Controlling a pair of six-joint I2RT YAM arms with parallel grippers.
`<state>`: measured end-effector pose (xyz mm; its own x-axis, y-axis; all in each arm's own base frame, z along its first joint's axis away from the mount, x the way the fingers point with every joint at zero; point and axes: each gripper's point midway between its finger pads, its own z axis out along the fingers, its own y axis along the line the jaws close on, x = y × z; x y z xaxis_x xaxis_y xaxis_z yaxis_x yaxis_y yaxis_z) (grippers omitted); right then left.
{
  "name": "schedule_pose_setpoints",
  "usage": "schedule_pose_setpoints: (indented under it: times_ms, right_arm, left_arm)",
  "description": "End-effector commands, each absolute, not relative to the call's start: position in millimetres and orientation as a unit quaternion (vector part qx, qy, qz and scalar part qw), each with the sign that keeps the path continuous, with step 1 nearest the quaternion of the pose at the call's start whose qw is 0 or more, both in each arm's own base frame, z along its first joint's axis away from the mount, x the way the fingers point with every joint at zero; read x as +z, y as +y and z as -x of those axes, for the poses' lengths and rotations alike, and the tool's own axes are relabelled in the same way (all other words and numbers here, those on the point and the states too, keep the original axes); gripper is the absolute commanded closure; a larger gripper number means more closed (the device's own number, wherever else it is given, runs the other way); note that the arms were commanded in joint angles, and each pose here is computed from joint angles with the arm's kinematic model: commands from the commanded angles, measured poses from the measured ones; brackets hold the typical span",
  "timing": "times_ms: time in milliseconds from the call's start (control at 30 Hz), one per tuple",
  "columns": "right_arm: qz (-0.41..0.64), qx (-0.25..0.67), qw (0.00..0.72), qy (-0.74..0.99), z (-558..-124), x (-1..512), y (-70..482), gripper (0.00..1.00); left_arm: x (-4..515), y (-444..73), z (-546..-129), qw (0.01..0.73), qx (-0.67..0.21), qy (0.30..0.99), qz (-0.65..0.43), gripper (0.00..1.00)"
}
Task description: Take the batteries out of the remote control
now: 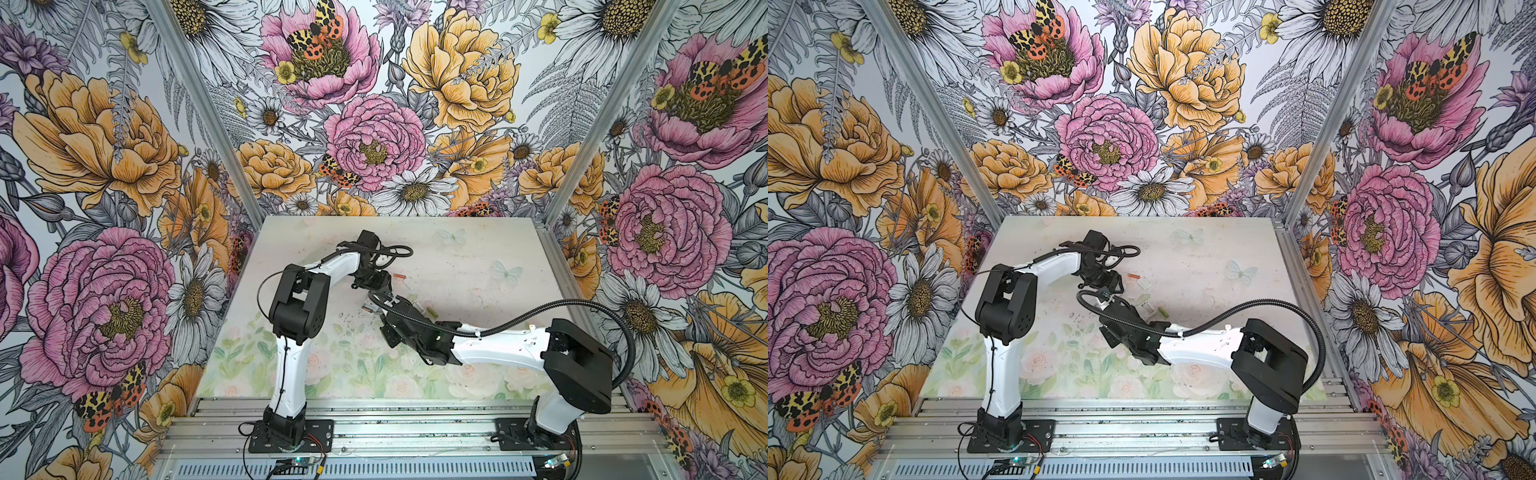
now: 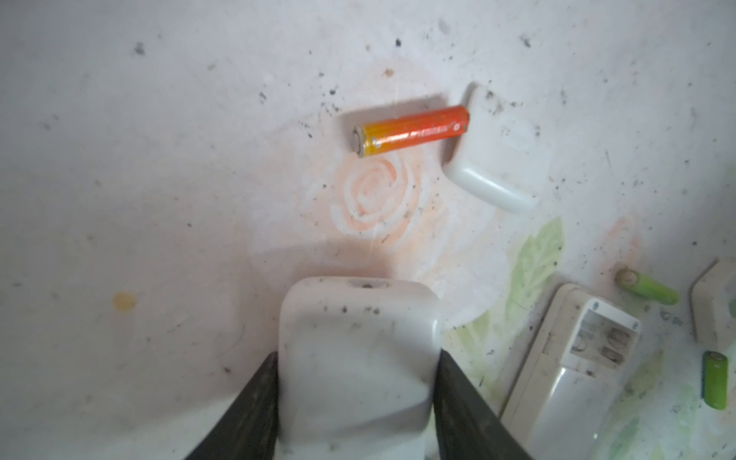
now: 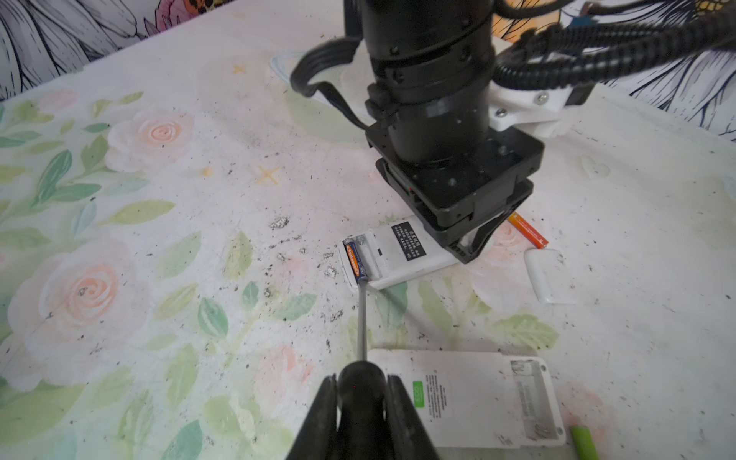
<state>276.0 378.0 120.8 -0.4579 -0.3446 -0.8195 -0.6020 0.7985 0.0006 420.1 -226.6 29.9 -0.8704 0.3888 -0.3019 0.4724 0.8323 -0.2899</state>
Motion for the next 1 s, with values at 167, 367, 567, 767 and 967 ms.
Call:
schedule_pose_setpoints:
  times_ms: [167, 367, 567, 767, 967]
  right_arm:
    - [0.208, 0.265, 0.469, 0.816, -281.9, 128.0, 409.1, 1.00]
    - [0.195, 0.299, 0.478, 0.803, -281.9, 138.0, 411.6, 1.00]
    - [0.196, 0.318, 0.476, 0.796, -281.4, 141.9, 413.5, 1.00]
    - [0.190, 0.325, 0.471, 0.798, -283.5, 138.4, 408.0, 1.00]
    - [0.201, 0.300, 0.462, 0.810, -276.5, 143.6, 391.0, 1.00]
  left_arm:
    - [16.7, -259.0, -360.1, -0.003, -0.300, 0.937, -0.179, 0.72]
    - [16.0, -261.7, -363.1, 0.000, -0.306, 0.937, -0.168, 0.72]
    - [15.9, -265.7, -366.7, 0.006, -0.304, 0.939, -0.163, 0.72]
    - [15.4, -271.2, -365.5, 0.009, -0.299, 0.940, -0.163, 0.72]
    - [21.6, -269.8, -373.8, 0.032, -0.278, 0.947, -0.160, 0.71]
